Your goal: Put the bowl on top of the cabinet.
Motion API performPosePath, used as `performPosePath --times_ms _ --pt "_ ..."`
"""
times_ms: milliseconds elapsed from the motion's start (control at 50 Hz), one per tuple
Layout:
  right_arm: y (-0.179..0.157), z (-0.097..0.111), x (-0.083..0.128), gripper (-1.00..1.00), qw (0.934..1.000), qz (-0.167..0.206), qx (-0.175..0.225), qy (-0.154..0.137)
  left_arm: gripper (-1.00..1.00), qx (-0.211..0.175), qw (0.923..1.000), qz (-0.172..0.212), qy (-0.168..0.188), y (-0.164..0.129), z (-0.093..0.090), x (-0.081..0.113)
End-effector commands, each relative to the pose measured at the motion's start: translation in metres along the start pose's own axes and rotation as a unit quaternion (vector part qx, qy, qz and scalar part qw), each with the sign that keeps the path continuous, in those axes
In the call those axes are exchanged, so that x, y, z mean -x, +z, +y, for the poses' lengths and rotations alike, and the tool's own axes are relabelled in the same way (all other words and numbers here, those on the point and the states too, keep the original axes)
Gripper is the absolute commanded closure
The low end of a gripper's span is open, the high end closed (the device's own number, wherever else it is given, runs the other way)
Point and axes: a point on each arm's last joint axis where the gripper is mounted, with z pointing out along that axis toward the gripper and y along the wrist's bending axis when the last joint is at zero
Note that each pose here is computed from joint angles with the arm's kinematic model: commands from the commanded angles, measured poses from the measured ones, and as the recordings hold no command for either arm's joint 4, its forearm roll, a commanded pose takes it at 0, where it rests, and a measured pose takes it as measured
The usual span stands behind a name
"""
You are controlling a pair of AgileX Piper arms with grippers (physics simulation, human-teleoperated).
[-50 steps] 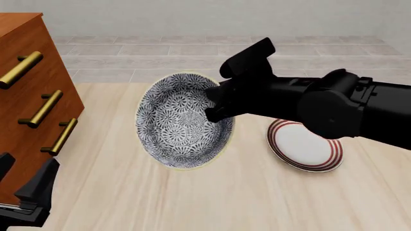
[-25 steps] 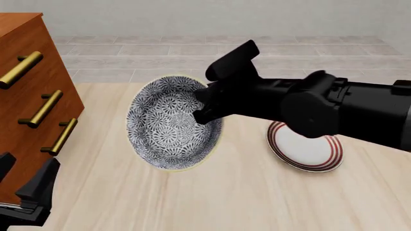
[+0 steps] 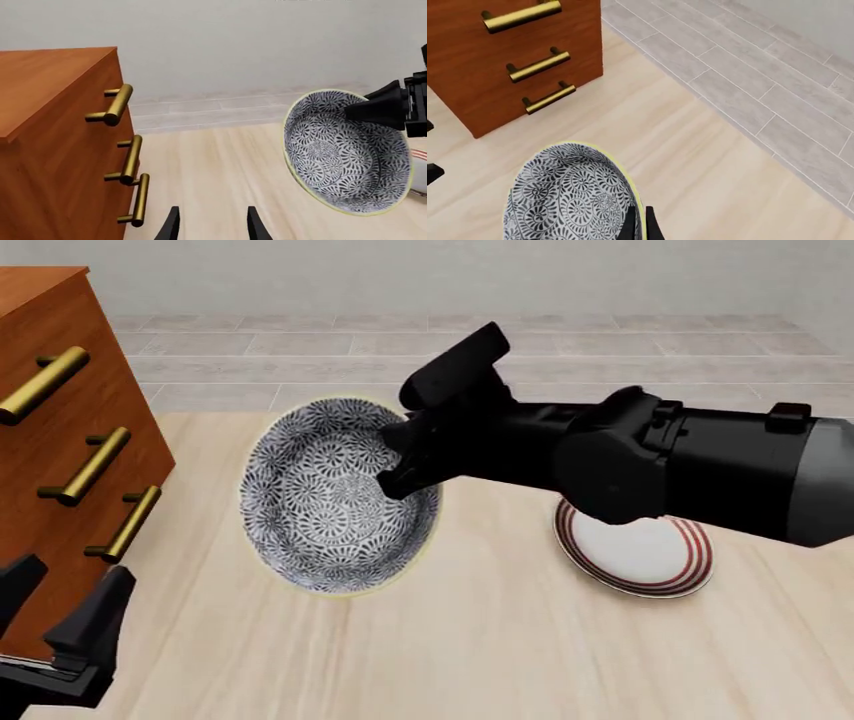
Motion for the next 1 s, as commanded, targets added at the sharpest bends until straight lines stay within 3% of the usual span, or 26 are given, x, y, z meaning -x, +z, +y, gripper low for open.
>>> performPosePath --times_ms 20,80,140,220,320,340,420,460,560,600,720,1000 --pt "0.005 0.0 0.003 1.0 0.9999 -0.011 0.0 0.004 -1.0 -0.028 0.9995 -0.002 -0.016 0.005 -0.004 0.004" --pt "0.005 0.0 0.002 1.0 0.9999 -0.012 -0.001 0.002 -1.0 -0.038 0.9987 -0.007 -0.034 0.004 -0.005 0.009" --pt "0.004 -0.002 0.002 1.0 0.9999 -0.013 -0.003 0.003 -1.0 -0.056 0.9942 -0.015 -0.09 0.002 -0.007 0.018" --pt "0.001 -0.004 0.0 1.0 0.9997 -0.02 -0.007 -0.01 -1.0 -0.072 0.992 0.008 -0.103 0.012 -0.011 0.021" --pt "0.003 -0.006 -0.002 1.0 0.9997 -0.019 -0.01 -0.01 -1.0 -0.082 0.983 0.028 -0.162 0.017 -0.014 0.021" --pt "0.003 -0.006 -0.002 1.0 0.9997 -0.019 -0.01 -0.01 -1.0 -0.082 0.983 0.028 -0.162 0.018 -0.014 0.021" --pt "0.002 -0.007 0.0 1.0 0.9997 -0.023 -0.011 -0.007 -1.0 -0.081 0.9814 0.09 -0.149 0.042 -0.02 0.015" --pt "0.001 -0.007 0.0 1.0 0.9996 -0.024 -0.011 -0.005 -1.0 -0.079 0.9822 0.097 -0.14 0.047 -0.021 0.019" --pt "0.001 -0.008 0.001 1.0 0.9996 -0.025 -0.012 -0.004 -1.0 -0.083 0.9784 0.106 -0.157 0.052 -0.023 0.029" --pt "0.001 -0.007 0.001 1.0 0.9996 -0.025 -0.012 -0.006 -1.0 -0.084 0.9805 0.107 -0.142 0.055 -0.023 0.034" --pt "-0.001 -0.011 -0.002 1.0 0.9992 -0.029 -0.019 -0.017 -1.0 -0.093 0.9756 0.129 -0.152 0.068 -0.03 0.044" --pt "-0.002 -0.015 -0.004 1.0 0.9989 -0.033 -0.025 -0.019 -1.0 -0.122 0.9708 0.126 -0.164 0.071 -0.038 0.066"
